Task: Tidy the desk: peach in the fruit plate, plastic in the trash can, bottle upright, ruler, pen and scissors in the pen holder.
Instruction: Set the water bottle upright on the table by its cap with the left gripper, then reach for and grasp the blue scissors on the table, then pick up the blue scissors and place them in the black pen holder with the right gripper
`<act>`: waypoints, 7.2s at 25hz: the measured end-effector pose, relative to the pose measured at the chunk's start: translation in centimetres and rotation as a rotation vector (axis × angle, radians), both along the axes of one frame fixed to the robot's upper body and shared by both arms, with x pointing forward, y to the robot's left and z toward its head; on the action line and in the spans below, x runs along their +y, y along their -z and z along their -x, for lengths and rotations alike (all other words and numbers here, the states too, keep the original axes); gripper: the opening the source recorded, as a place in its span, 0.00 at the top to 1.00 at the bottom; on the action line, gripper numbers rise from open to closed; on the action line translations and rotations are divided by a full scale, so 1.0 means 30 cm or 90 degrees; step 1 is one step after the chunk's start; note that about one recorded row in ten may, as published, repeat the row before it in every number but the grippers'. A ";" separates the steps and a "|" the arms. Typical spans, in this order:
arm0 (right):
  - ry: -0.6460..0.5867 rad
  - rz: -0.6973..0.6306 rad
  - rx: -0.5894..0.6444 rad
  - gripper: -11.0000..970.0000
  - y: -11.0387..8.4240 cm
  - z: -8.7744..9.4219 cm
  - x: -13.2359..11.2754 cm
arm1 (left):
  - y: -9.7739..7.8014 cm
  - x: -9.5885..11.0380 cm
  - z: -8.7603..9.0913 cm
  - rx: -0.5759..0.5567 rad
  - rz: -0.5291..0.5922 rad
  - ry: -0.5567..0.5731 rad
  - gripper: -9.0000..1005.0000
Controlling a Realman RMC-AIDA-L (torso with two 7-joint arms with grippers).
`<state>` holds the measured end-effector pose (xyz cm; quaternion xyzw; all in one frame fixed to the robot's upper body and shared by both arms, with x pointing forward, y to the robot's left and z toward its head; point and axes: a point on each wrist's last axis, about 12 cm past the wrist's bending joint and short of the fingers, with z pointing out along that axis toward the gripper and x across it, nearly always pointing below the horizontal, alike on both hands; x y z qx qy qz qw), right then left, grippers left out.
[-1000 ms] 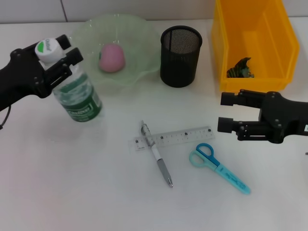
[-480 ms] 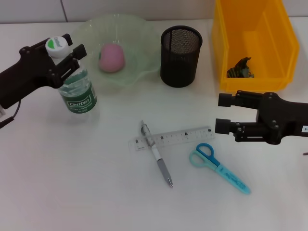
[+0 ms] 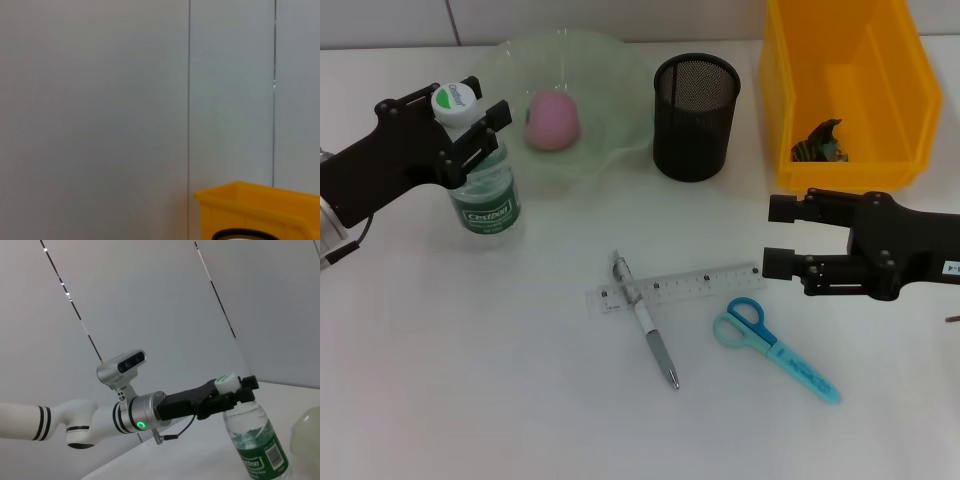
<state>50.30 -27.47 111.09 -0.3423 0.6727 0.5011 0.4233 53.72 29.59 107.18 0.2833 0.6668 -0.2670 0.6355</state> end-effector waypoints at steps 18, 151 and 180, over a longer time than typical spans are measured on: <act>-0.003 0.008 0.001 0.13 0.008 0.003 0.001 | 0.005 -0.025 -0.004 0.004 -0.003 0.011 0.54; 0.283 0.265 0.001 0.78 -0.327 -0.199 0.179 | 0.091 -0.088 0.287 0.050 0.029 0.283 0.19; 0.336 0.103 -0.222 0.76 0.094 -0.387 0.292 | 0.092 -0.095 0.288 0.054 0.034 0.288 0.19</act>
